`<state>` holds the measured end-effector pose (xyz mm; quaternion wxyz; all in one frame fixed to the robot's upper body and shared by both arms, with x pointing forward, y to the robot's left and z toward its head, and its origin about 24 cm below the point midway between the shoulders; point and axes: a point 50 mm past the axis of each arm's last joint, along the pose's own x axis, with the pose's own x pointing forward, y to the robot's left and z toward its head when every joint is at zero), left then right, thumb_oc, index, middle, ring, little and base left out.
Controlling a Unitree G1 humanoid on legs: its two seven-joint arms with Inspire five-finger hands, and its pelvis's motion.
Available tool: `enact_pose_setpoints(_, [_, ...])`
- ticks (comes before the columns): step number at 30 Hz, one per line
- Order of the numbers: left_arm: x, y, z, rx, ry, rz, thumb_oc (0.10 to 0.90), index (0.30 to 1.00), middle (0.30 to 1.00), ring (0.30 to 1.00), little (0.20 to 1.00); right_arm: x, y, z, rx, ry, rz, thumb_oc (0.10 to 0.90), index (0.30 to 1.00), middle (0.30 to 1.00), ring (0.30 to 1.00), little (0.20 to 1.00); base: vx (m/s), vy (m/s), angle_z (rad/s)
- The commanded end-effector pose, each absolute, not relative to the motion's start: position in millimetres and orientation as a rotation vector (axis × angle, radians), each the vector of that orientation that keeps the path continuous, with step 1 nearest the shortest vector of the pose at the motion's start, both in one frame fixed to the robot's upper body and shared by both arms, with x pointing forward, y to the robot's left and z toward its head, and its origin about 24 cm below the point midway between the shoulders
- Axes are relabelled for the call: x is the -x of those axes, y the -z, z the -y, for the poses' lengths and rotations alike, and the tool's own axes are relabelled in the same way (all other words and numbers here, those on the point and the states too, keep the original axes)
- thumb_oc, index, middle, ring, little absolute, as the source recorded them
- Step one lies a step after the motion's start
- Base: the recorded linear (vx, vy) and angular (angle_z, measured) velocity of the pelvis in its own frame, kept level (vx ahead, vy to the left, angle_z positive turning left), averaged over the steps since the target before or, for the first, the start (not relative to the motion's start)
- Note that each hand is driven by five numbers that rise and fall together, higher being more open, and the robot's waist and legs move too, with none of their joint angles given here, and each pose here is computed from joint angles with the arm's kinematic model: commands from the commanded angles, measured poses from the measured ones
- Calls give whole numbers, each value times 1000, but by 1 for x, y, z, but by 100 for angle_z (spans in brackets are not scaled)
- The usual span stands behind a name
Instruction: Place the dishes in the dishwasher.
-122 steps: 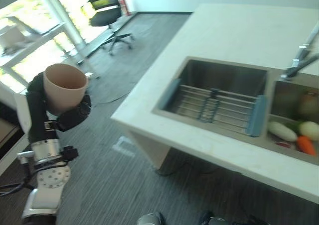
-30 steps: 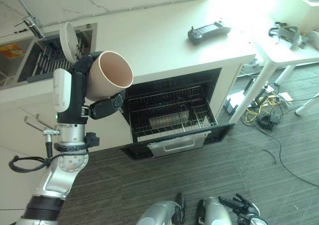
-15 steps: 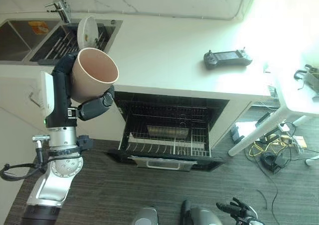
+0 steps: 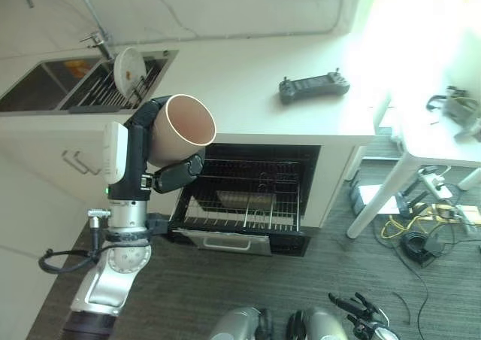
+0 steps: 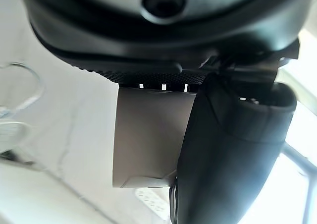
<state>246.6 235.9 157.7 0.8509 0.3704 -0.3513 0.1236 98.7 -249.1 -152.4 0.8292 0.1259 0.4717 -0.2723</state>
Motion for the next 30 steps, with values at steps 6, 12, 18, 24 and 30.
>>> enact_pose_setpoints(6, [-242, -219, -240, -675, -384, 1037, 400, 300, 300, 300, 300, -94, 141, 289, -179, 688, -953, 800, 900, 900, 900, 900, 100, -194, 23])
enact_pose_setpoints(12, [-243, -229, -236, -649, -307, 1058, 400, 300, 300, 300, 300, -95, 131, 310, -233, 808, -871, 800, 900, 900, 900, 900, 33, 342, 4])
enact_pose_setpoints(18, [-245, -223, -229, -631, -315, 1024, 400, 300, 300, 300, 300, -101, 130, 296, -246, 791, -751, 800, 900, 900, 900, 900, 79, 217, 1])
enact_pose_setpoints(24, [-244, -216, -228, -505, -232, 971, 400, 300, 300, 300, 300, -146, 89, 297, -210, 761, -406, 800, 900, 900, 900, 900, 18, -13, -23])
enact_pose_setpoints(30, [-245, -197, -227, -265, -97, 884, 400, 300, 300, 300, 300, -183, 18, 301, -135, 714, 31, 800, 900, 900, 900, 900, 16, -52, -28])
